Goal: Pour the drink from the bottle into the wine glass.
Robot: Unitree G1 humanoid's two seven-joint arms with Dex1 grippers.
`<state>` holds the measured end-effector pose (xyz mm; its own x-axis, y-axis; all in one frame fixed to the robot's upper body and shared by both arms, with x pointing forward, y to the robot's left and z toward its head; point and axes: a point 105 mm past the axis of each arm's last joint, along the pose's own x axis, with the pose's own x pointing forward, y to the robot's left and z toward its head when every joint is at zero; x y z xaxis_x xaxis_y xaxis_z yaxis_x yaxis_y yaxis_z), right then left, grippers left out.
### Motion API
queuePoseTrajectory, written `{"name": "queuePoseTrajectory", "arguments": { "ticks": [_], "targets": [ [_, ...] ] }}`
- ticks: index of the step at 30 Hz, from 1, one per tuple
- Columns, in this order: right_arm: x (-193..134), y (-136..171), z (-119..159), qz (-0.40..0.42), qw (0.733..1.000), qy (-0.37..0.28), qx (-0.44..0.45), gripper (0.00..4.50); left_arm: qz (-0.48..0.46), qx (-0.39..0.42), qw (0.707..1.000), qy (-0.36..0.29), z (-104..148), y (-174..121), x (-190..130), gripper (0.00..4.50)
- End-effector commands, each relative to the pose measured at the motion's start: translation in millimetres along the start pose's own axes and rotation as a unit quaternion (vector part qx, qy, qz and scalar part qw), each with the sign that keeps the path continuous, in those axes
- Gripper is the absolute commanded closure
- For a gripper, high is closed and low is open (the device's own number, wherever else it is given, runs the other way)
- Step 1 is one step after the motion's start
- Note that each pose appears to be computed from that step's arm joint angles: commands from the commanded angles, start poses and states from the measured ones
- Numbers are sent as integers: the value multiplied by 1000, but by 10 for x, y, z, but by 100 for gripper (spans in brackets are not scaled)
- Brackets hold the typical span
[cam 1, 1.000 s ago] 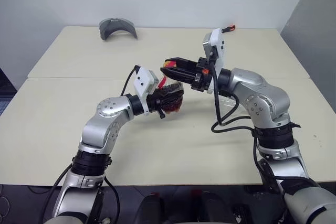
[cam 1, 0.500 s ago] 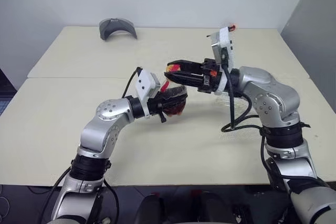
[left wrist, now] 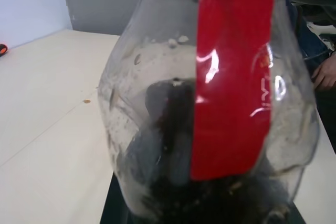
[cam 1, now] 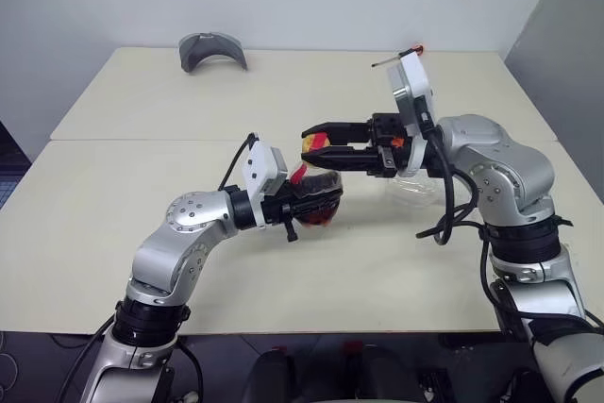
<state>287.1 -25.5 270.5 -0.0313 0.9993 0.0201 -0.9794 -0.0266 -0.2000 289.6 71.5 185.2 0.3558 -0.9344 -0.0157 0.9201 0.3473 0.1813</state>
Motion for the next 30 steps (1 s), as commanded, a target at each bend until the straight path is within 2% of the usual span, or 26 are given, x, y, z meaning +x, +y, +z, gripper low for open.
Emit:
{"name": "queuePoseTrajectory", "arguments": {
  "ticks": [1,4,9,17,25,30],
  "targets": [
    [-72,3,291,3,998,-22,-66,326,-12,-4,1000,-5,31,-38,-36,361],
    [-38,7,229,4,997,-15,-69,326,-15,-4,1000,-10,62,-53,-7,361],
    [-39,-92,125,-39,997,-12,-67,326,-5,-2,1000,-12,74,-20,-3,361],
    [-78,-146,130,-65,996,-14,-63,326,12,0,1000,-11,79,80,-14,361],
    [-243,-115,150,-92,995,-7,-44,326,48,2,999,-5,46,232,-98,361],
    [-446,-89,126,-152,988,7,-25,326,83,5,996,-6,48,309,-169,361]
  ]
}}
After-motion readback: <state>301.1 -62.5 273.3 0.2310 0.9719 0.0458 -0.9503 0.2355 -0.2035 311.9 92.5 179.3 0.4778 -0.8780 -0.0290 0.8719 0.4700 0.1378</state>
